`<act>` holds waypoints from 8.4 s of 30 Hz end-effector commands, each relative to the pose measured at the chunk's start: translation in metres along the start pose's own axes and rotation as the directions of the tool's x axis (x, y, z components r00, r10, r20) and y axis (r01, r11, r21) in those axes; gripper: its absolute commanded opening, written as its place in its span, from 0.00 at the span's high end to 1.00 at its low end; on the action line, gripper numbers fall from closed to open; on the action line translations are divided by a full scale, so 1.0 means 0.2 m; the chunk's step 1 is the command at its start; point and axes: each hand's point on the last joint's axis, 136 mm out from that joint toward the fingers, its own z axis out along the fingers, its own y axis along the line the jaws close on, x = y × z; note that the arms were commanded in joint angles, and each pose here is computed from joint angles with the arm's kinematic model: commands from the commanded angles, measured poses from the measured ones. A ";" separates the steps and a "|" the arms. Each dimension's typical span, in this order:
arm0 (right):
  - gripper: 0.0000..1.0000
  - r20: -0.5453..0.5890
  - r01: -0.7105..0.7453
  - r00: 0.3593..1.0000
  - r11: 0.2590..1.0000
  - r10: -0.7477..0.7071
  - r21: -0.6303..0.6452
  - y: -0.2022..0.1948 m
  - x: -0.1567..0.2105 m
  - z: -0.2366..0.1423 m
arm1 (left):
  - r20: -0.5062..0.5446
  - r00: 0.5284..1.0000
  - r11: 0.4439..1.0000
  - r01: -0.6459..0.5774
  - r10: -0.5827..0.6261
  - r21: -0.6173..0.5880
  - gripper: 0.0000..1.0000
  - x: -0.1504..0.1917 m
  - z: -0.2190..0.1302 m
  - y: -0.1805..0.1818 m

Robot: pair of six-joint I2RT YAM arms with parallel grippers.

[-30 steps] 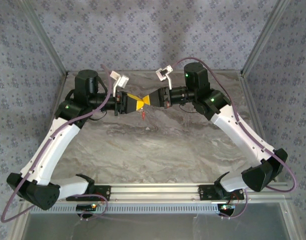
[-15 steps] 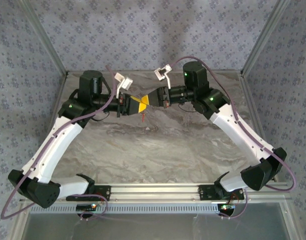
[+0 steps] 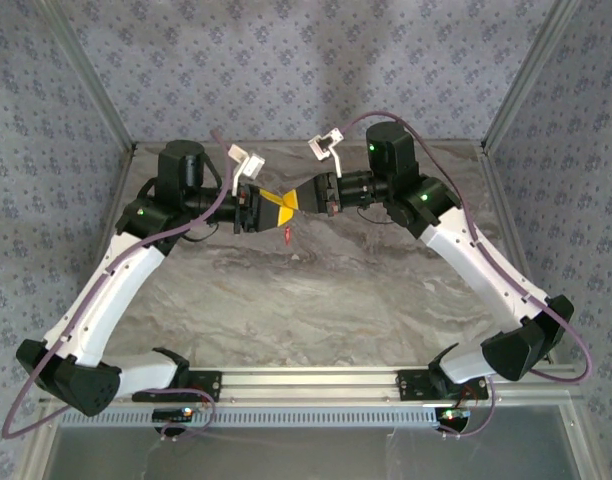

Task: Remove the keys from the keyring

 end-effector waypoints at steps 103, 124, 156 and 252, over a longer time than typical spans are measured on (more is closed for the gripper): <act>0.59 0.148 -0.010 0.989 1.000 0.008 0.013 -0.09 0.08 -0.01 | 0.149 0.984 0.994 -0.107 0.101 0.031 1.00 -0.13 -0.10 -0.15; 0.53 0.205 0.031 0.979 0.999 -0.022 -0.040 0.02 0.06 -0.07 | 0.146 0.985 0.994 -0.103 0.097 0.037 1.00 -0.12 -0.10 -0.15; 0.71 0.126 -0.064 0.989 0.996 0.072 -0.064 -0.07 0.12 0.08 | 0.160 0.976 0.981 -0.164 0.147 0.102 1.00 -0.11 -0.11 -0.26; 0.54 0.213 0.249 0.946 0.968 -0.243 0.000 0.20 0.14 -0.09 | 0.067 0.996 0.994 -0.068 0.063 0.087 1.00 -0.09 -0.02 -0.18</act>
